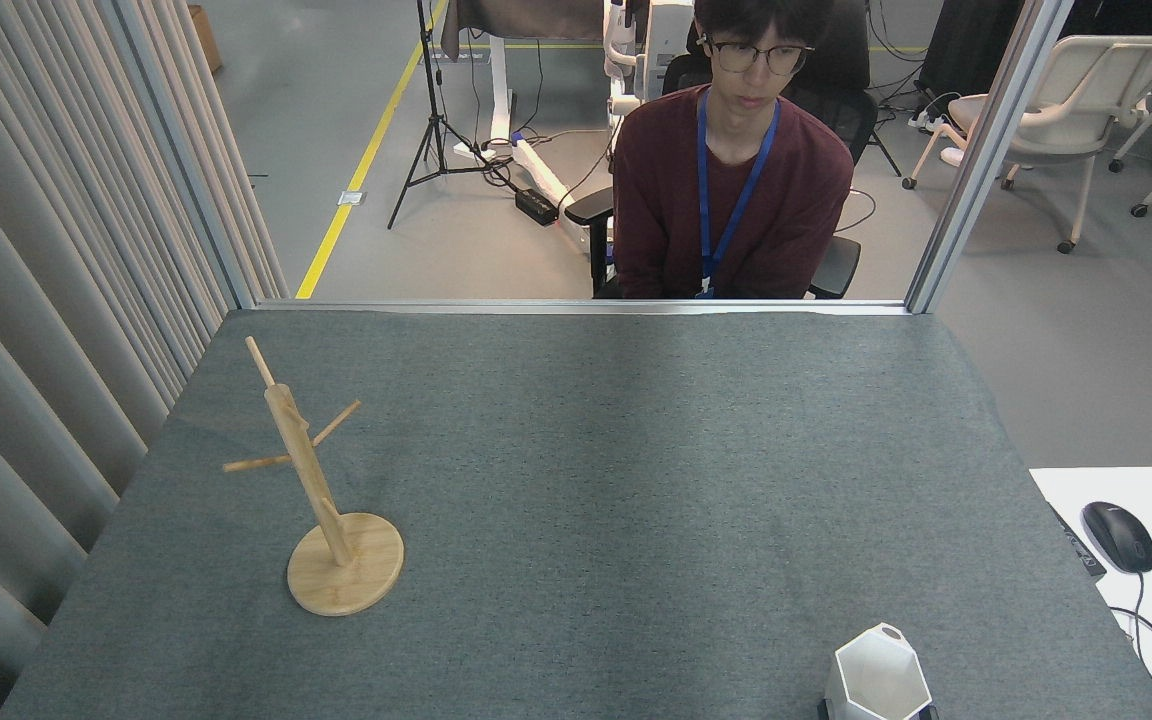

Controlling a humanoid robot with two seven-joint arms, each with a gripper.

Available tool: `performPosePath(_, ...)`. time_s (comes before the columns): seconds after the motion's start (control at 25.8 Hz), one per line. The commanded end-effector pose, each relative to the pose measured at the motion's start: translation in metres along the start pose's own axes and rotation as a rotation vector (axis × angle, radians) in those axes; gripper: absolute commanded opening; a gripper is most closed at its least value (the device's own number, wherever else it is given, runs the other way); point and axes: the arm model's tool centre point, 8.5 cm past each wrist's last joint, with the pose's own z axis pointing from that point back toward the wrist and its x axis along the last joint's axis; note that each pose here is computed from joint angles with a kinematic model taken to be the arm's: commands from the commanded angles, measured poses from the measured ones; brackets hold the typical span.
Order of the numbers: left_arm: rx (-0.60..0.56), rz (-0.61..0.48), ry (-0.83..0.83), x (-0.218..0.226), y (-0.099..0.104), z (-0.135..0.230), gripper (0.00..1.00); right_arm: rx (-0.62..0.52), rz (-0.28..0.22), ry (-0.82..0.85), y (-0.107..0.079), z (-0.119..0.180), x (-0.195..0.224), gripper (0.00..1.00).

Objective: Hang cup on storage rack
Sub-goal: 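Lift the white hexagonal cup upward with the right gripper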

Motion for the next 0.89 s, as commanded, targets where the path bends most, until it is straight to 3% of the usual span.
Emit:
performPosePath(0.0, 0.000, 0.001, 0.000, 0.000, 0.000, 0.000, 1.00, 0.007, -0.005, 0.004, 0.002, 0.001, -0.001, 0.99)
performPosePath(0.31, 0.000, 0.002, 0.000, 0.000, 0.000, 0.000, 1.00, 0.013, 0.000, 0.018, 0.004, 0.000, -0.011, 0.99)
performPosePath(0.7, 0.003, 0.000, 0.006, -0.002, 0.001, 0.001, 1.00, 0.009, -0.003, 0.009, 0.013, -0.033, -0.009, 0.98)
performPosePath(0.74, 0.002, -0.001, 0.006, -0.003, 0.001, 0.001, 1.00, 0.007, 0.000, 0.009, 0.013, -0.035, -0.009, 0.92)
performPosePath(0.77, 0.002, -0.001, 0.005, -0.002, 0.001, 0.001, 1.00, 0.005, 0.009, 0.010, 0.013, -0.034, -0.009, 0.60)
performPosePath(0.81, 0.003, 0.000, 0.007, -0.003, 0.001, 0.000, 1.00, 0.005, 0.013, 0.008, 0.014, -0.032, -0.009, 0.37)
performPosePath(0.85, 0.003, 0.000, 0.007, -0.003, 0.001, 0.000, 1.00, 0.005, 0.021, 0.007, 0.014, -0.031, -0.009, 0.31)
